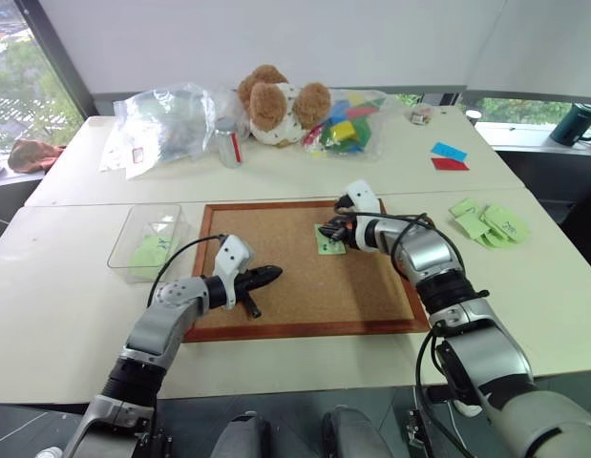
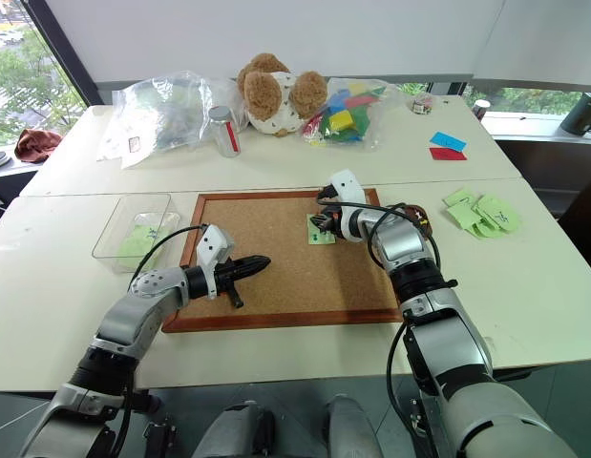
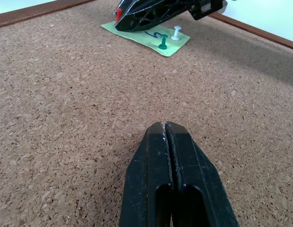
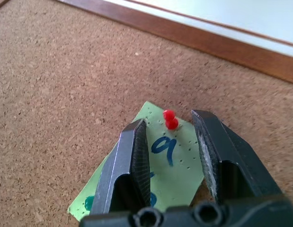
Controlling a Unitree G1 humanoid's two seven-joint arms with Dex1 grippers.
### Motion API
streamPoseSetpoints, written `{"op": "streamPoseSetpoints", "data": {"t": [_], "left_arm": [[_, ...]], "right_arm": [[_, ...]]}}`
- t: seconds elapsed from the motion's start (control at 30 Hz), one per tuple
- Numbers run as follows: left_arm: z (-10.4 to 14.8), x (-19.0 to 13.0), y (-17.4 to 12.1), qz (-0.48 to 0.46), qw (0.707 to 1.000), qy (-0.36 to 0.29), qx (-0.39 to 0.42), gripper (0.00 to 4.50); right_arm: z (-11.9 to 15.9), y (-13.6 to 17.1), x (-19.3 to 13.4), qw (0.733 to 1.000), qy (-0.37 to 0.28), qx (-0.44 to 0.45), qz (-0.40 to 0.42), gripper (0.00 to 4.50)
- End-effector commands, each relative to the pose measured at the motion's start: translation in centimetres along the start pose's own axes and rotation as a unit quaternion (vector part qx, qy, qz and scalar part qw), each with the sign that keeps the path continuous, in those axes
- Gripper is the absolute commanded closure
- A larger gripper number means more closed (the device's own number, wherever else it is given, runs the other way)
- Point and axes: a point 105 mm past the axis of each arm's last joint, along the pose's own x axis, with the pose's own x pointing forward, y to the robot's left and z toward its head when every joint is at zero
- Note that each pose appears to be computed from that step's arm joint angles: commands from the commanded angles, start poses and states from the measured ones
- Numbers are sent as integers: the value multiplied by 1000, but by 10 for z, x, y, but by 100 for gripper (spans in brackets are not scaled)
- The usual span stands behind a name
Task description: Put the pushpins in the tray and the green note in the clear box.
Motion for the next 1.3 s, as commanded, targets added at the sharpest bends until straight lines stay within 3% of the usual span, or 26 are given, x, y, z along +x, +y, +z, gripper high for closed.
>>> {"op": "streamPoseSetpoints", "data": {"t": [0.03,0.07,0.27,0.47,0.6,0.87,1.17,1.3], "left_arm": [[-9,-5,4,16,1000,11,-6,450],[-10,-5,4,16,1000,13,-7,450],[-24,-7,2,15,999,39,-14,450],[-38,-6,-5,2,998,65,-25,450],[-42,-5,-8,-3,997,68,-33,450],[-42,-3,-8,-5,997,67,-32,450],[-41,-4,-5,-1,997,65,-29,450],[-40,-5,-4,2,998,64,-28,450]], "right_arm": [[24,-2,-2,999,-34,-14,-2,427],[25,-2,-2,999,-36,-14,-2,447],[45,-6,-16,998,-64,-15,-8,447],[74,-20,-54,994,-105,0,-39,447],[82,-47,-91,987,-127,24,-99,447],[8,-109,-125,975,-35,36,-217,447],[-38,-111,-108,979,19,46,-197,447],[-44,-108,-101,981,31,44,-187,308]]}}
